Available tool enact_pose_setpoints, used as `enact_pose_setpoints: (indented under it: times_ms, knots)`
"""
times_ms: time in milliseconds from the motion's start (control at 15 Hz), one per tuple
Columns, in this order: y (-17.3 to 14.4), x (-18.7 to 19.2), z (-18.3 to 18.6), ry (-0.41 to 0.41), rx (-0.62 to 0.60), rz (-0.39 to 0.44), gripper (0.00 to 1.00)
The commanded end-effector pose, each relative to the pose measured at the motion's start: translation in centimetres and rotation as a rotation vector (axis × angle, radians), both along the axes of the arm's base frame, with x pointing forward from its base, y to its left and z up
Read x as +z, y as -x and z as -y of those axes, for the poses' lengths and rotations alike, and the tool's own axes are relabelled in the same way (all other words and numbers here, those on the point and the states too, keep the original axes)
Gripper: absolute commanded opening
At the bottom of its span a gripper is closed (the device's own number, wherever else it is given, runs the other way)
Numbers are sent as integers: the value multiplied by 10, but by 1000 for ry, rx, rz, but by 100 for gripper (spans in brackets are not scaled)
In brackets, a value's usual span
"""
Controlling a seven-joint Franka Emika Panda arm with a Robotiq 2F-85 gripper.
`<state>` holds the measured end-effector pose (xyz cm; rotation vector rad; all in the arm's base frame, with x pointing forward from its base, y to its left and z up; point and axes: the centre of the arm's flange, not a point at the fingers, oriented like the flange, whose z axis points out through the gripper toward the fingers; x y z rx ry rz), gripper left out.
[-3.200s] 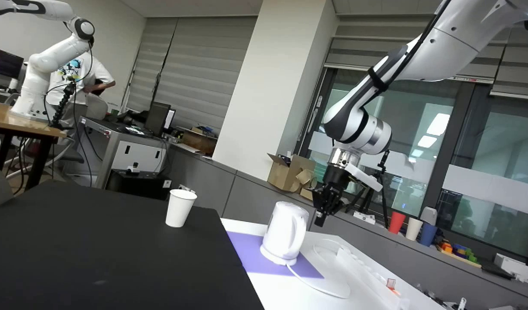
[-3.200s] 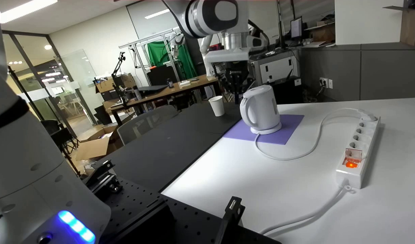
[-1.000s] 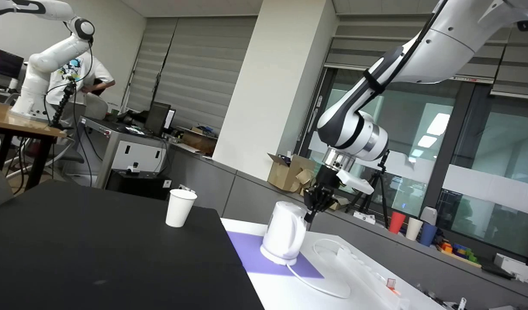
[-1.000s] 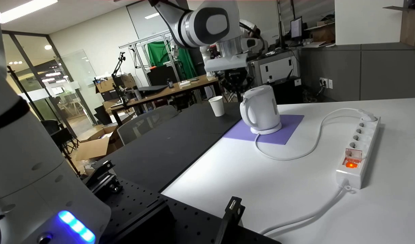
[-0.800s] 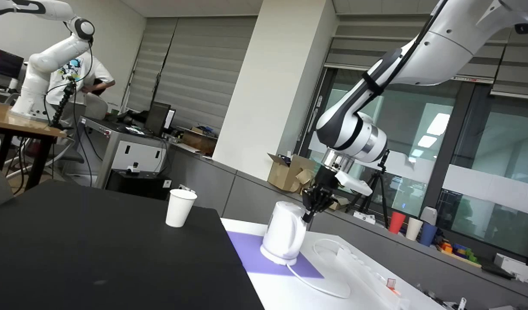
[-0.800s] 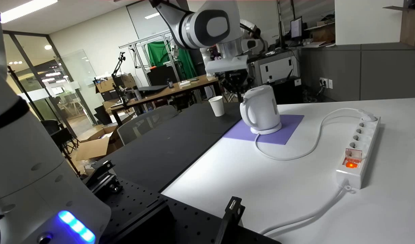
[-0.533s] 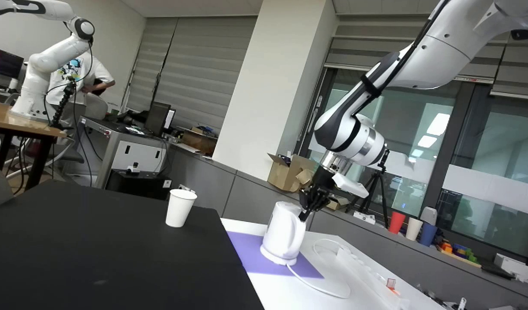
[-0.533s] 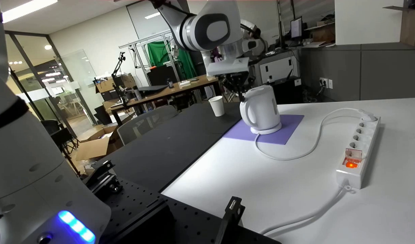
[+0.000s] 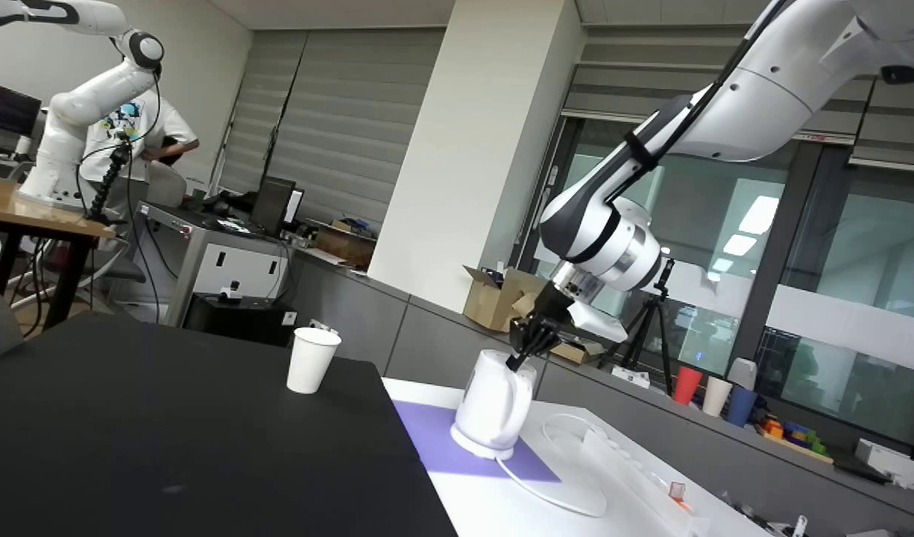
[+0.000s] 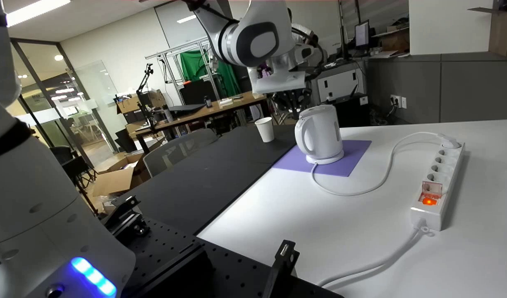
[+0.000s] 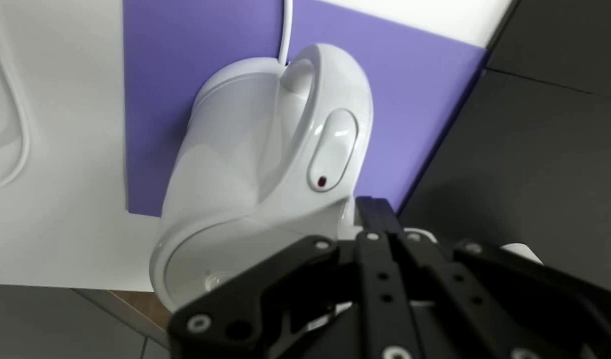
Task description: Turn on the big switch on the adapter and press the switch on the kettle
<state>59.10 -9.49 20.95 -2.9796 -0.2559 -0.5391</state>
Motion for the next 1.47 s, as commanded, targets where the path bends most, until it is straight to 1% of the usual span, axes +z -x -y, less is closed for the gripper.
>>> enact_pose_setpoints:
  times_ms: [0, 267, 400, 467, 533, 667, 800, 1000, 1267, 1333, 1400]
  knots:
    - [1, 3, 3, -13, 9, 48, 0]
    - [3, 10, -1, -21, 28, 79, 0]
    - [6, 20, -8, -2, 38, 111, 0]
    - [7, 25, -11, 20, 23, 124, 0]
    - [8, 30, -15, 52, 15, 99, 0]
    - [12, 37, -18, 83, 21, 41, 0]
    - [16, 44, -18, 141, 6, -6, 0]
    - [18, 59, -16, 207, -14, -65, 0]
    - [18, 70, -18, 245, -15, -144, 0]
    - [19, 70, -21, 249, -18, -171, 26]
    - [19, 71, -21, 249, -15, -186, 27]
